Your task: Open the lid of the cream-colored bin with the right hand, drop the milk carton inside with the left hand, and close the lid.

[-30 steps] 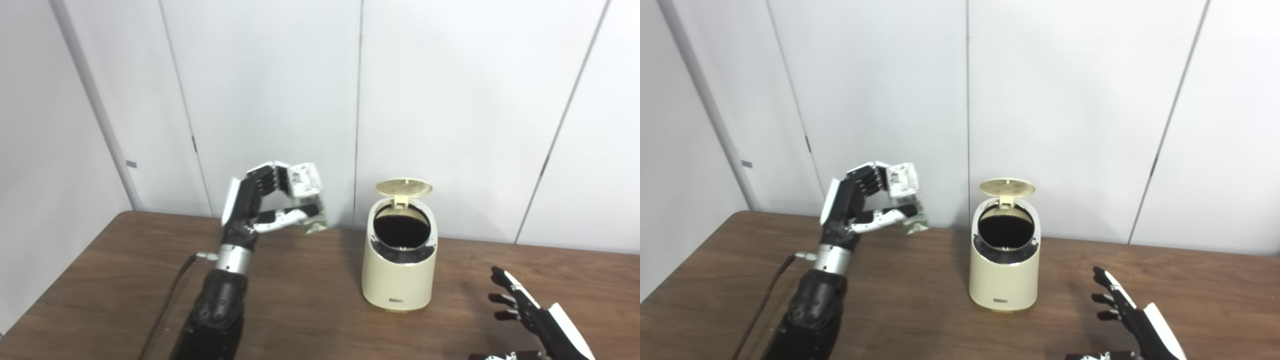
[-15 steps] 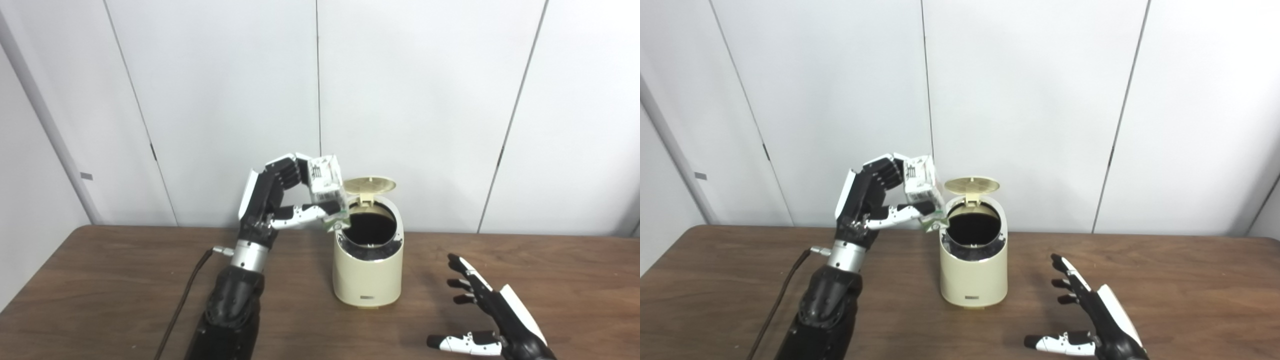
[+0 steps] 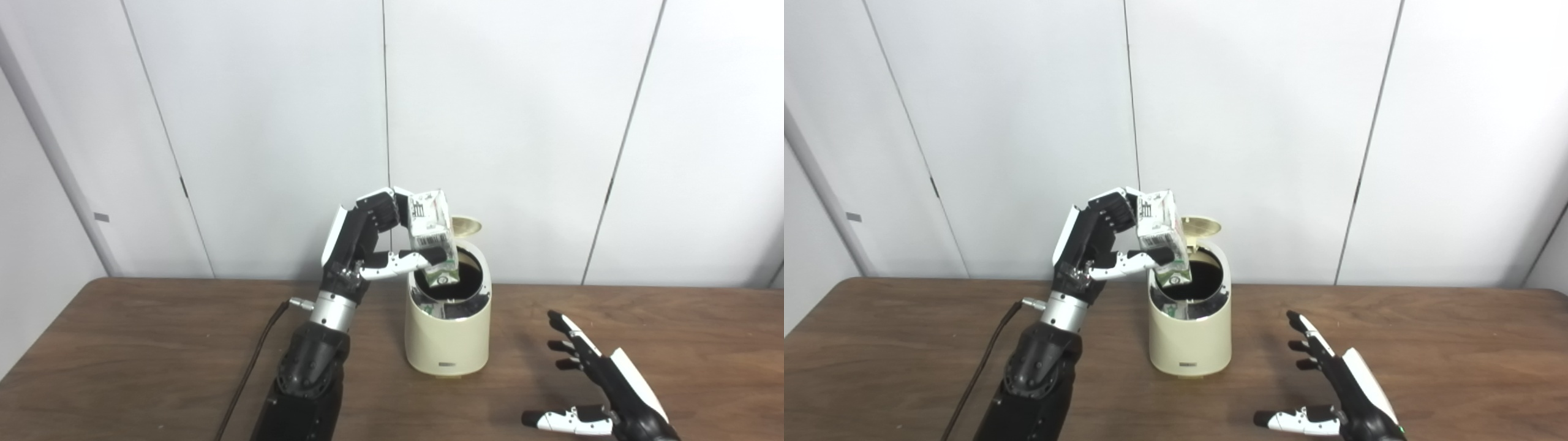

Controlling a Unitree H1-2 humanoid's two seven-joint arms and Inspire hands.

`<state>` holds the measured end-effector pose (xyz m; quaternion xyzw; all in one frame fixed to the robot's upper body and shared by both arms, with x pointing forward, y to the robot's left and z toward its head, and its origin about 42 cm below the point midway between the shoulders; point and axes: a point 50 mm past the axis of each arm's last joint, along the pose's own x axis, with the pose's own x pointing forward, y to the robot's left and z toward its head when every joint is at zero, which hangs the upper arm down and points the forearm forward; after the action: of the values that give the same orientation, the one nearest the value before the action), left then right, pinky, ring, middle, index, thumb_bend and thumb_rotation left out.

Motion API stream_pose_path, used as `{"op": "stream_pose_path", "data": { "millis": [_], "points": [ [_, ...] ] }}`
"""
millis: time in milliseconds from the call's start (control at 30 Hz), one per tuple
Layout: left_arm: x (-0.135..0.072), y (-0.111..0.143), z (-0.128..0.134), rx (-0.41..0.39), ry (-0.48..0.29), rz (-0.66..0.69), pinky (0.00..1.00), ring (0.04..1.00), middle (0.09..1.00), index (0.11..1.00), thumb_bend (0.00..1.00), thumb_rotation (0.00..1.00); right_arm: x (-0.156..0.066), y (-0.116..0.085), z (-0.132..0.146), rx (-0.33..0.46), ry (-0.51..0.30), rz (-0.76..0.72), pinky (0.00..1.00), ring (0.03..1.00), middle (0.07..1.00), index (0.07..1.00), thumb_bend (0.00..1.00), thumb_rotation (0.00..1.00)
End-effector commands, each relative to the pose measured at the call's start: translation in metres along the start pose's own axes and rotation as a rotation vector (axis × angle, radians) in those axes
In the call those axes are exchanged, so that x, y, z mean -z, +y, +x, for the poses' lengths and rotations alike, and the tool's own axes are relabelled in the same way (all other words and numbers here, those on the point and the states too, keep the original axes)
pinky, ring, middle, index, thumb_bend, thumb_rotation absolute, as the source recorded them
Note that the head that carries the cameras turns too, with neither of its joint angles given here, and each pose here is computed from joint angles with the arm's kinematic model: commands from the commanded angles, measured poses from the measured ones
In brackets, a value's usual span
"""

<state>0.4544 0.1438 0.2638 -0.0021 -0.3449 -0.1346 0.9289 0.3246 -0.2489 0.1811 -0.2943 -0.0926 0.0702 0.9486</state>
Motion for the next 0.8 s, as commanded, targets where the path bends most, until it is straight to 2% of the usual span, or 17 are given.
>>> {"op": "stream_pose_path", "data": {
  "millis": [0,467,767],
  "points": [
    [-0.021,-0.006,0.029,0.015,-0.109,-0.015,0.43,0.446,0.49,0.499,0.5,0.0,-0.018,-0.009,0.006,0.05,-0.073,-0.007,0.76,0.854,0.945,0.956,0.75,0.21],
    [0.0,-0.01,0.028,0.031,-0.034,-0.061,0.43,0.44,0.491,0.509,0.5,0.0,-0.015,-0.008,0.003,0.054,-0.061,-0.008,0.71,0.852,0.95,0.963,0.76,0.3],
    [0.009,-0.013,0.03,0.032,0.008,-0.04,0.46,0.449,0.488,0.504,0.5,0.0,-0.012,-0.008,0.001,0.056,-0.061,-0.003,0.71,0.861,0.954,0.965,0.77,0.31]
  ]
}}
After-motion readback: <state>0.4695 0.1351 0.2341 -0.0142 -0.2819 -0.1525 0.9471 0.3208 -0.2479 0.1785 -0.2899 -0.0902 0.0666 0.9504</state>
